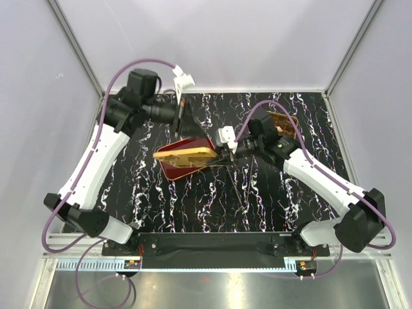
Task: Pack the chocolate
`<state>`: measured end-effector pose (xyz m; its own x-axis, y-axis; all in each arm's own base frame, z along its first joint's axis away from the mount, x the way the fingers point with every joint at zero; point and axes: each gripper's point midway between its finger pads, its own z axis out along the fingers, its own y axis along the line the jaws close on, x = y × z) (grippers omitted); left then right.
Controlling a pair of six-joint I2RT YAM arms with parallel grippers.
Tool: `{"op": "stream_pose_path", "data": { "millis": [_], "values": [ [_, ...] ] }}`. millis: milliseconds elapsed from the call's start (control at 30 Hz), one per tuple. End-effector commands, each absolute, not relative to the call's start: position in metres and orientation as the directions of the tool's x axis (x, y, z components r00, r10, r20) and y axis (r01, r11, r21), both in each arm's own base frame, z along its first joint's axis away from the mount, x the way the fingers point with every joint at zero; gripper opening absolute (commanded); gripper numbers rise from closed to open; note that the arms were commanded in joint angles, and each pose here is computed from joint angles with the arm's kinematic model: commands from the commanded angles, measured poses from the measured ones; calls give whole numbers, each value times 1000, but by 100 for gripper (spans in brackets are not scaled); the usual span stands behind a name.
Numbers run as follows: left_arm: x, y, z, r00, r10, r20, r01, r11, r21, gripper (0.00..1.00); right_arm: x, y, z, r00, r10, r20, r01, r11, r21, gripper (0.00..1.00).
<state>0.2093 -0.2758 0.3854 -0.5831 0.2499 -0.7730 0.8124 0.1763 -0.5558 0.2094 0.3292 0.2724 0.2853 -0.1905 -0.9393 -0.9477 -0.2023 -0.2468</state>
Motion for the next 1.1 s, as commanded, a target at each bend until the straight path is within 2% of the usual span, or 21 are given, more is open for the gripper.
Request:
{"op": "stream_pose_path", "data": {
  "millis": [0,33,133,233,300,367,400,567,767,900,1067],
  "values": [
    [299,-268,423,-560,-31,-828,774,337,-536,26,211,342,296,207,-146,-967,-971,-154,-185,0],
    [316,-261,437,-551,-108,-827,757,353,-550,39,217,343,299,186,-154,-970,-979,-115,-170,0],
    [346,-242,455,-510,-240,-826,710,425,-562,50,247,346,313,69,-160,-985,-994,69,-81,0],
    [378,-216,453,-457,-317,-831,602,578,-551,58,269,338,312,-88,-187,-978,-972,230,44,0],
    [396,-198,450,-412,-348,-842,509,679,-529,79,281,323,309,-199,-173,-965,-938,318,136,0],
    [404,-191,436,-432,-335,-837,454,721,-523,85,291,308,310,-262,-135,-955,-910,364,198,0],
    [407,-187,429,-436,-337,-834,425,740,-521,98,309,286,312,-348,-75,-934,-853,439,283,0],
    [417,-209,387,-490,-263,-831,410,772,-486,99,354,217,314,-557,87,-826,-673,536,510,0],
    [417,-281,329,-575,-128,-808,458,768,-447,95,403,146,298,-653,213,-727,-448,666,597,0],
    [417,-328,300,-609,-75,-790,512,723,-463,92,421,100,298,-697,380,-608,-330,583,743,0],
    [423,-376,257,-684,-74,-726,523,644,-558,87,428,75,286,-731,404,-549,-305,526,794,0]
  ]
}}
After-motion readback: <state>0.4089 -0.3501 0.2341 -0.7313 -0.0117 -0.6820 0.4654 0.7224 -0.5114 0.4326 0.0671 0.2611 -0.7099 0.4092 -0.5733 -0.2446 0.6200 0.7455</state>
